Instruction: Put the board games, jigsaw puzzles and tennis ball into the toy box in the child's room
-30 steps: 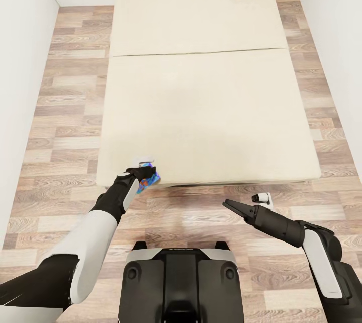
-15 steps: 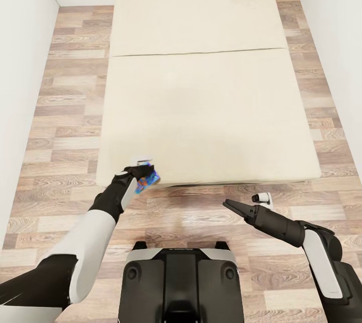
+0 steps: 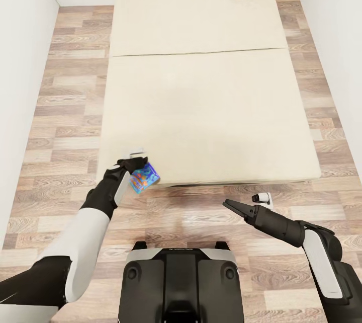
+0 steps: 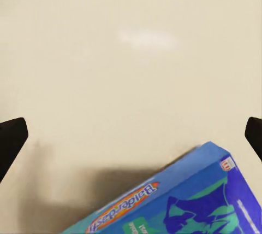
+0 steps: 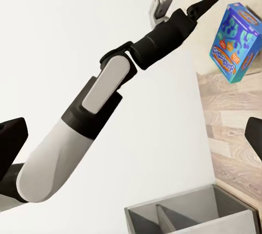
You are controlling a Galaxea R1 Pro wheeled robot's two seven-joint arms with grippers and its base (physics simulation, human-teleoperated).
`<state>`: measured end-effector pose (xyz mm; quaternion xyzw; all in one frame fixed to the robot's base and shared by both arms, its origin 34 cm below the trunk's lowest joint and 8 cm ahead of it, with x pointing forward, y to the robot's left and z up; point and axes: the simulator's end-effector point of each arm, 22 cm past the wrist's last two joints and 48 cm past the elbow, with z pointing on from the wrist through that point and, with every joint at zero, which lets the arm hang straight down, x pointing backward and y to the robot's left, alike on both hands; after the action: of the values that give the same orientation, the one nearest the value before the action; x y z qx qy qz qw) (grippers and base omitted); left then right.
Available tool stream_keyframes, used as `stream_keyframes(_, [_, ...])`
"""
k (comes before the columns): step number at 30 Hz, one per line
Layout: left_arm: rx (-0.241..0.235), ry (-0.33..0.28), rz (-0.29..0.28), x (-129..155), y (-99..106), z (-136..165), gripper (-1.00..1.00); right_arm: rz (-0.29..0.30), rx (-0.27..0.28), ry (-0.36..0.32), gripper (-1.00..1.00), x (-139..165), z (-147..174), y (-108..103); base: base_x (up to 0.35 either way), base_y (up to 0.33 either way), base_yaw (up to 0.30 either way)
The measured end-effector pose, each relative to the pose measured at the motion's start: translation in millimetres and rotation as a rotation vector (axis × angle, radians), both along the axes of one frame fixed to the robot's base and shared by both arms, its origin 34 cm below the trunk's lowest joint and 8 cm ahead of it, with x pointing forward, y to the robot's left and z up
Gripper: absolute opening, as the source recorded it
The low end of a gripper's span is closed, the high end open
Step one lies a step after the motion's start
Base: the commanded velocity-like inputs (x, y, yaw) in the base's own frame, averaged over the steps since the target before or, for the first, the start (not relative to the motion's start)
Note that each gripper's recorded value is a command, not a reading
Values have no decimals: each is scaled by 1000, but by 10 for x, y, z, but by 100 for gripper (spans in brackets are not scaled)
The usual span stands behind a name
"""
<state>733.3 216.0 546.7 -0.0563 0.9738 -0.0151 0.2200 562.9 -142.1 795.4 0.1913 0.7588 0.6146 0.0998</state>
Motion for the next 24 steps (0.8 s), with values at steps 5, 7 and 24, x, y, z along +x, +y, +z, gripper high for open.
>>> stream_keyframes(5, [25,10,6,75,253,82,100,0,-1,0,100,0,-1,-2,0,0,0])
stream_keyframes(7, [34,19,23,101,429,126,100,1,-2,0,100,-2,-3,-7,0,0,0])
stream_keyframes(24, [-325,122,251,-195,1941,605,100,-7,-13,2,100,5,-26,-81,0,0,0])
